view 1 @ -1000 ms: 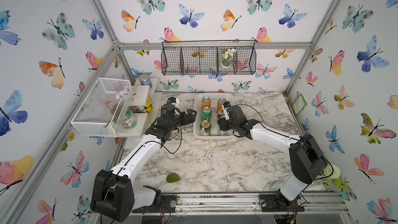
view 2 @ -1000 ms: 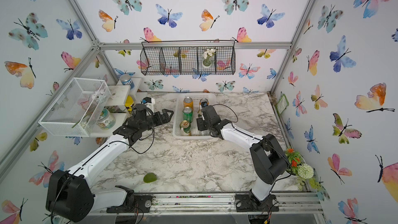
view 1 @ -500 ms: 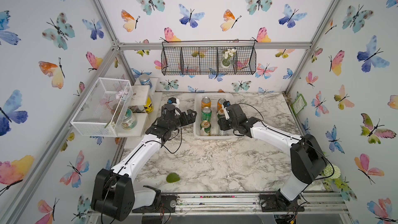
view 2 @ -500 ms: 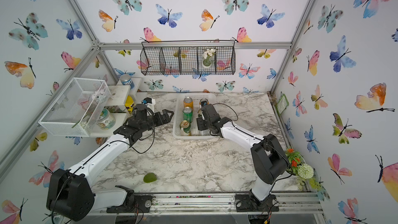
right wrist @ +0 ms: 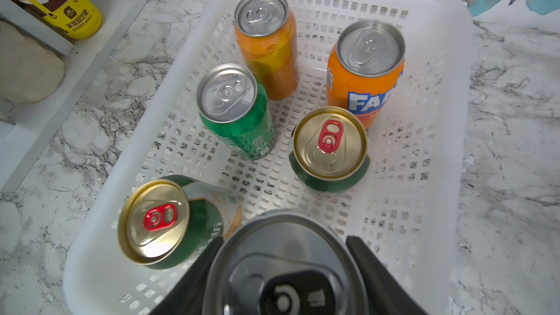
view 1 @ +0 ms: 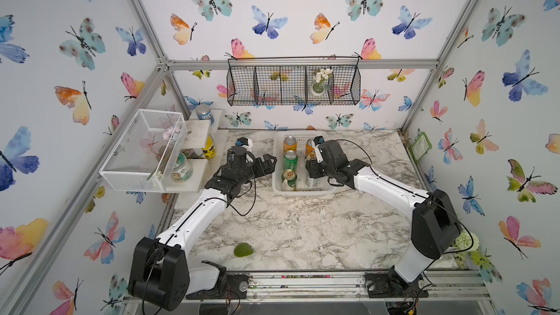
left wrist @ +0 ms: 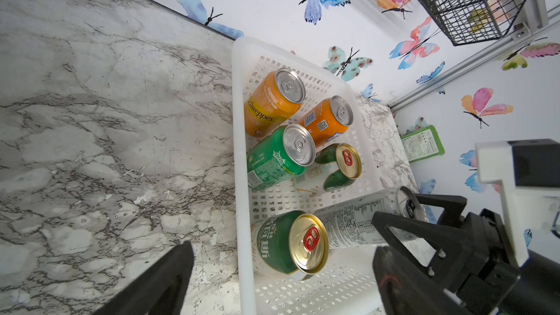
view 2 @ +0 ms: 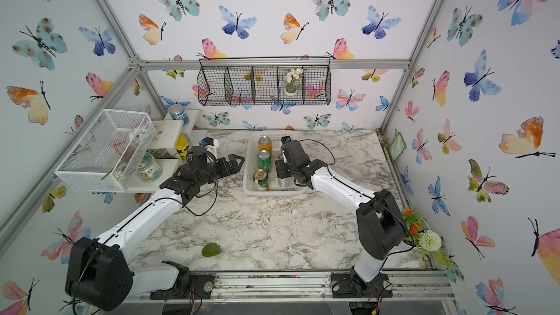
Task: Take out the drinks from the basket
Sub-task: Pick up the drink from the basket.
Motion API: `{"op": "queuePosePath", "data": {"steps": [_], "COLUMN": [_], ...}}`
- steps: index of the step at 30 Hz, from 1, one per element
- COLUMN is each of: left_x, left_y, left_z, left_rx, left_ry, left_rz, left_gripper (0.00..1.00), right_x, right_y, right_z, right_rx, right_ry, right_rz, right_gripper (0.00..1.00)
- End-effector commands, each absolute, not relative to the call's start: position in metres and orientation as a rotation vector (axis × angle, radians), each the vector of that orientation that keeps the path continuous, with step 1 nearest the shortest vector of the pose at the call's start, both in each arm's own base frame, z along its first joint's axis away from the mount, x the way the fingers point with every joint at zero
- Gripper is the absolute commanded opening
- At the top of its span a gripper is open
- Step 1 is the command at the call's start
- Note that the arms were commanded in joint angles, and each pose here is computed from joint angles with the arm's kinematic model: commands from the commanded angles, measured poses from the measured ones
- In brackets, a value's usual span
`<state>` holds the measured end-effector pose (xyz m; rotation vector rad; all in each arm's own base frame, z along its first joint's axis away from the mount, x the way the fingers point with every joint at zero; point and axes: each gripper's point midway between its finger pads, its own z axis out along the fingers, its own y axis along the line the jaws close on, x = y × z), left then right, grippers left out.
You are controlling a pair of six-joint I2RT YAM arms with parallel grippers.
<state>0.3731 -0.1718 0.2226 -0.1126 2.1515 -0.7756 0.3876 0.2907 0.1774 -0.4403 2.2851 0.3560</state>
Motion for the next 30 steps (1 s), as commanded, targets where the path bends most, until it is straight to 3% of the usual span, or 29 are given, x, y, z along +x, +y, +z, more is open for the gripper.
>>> {"op": "queuePosePath", "data": {"steps": [1,19,30], "left_x": [0.375,0.377,0.376], "left_y": [-0.177,-0.175,-0.175], "left_z": [0.234,0.235,0.235], "left_rx": [-0.078,-0.083,-0.087], "left_ry": [2.134,2.137,2.139], "left_rz": [-0.798,-0.787,-0.801], "left_gripper": [0.99,0.99,0.99], "right_x": [0.393,0.397,0.457], "right_y": [0.296,0.283,0.189], "right_z": [0.238,0.321,0.331], "right_rx": [-0.418,-0.427,-0.143], "right_ry": [2.154,2.07,2.042], "right_rz": [0.395,0.33,0.184], "right_gripper": [0.02,0.02,0.02]}}
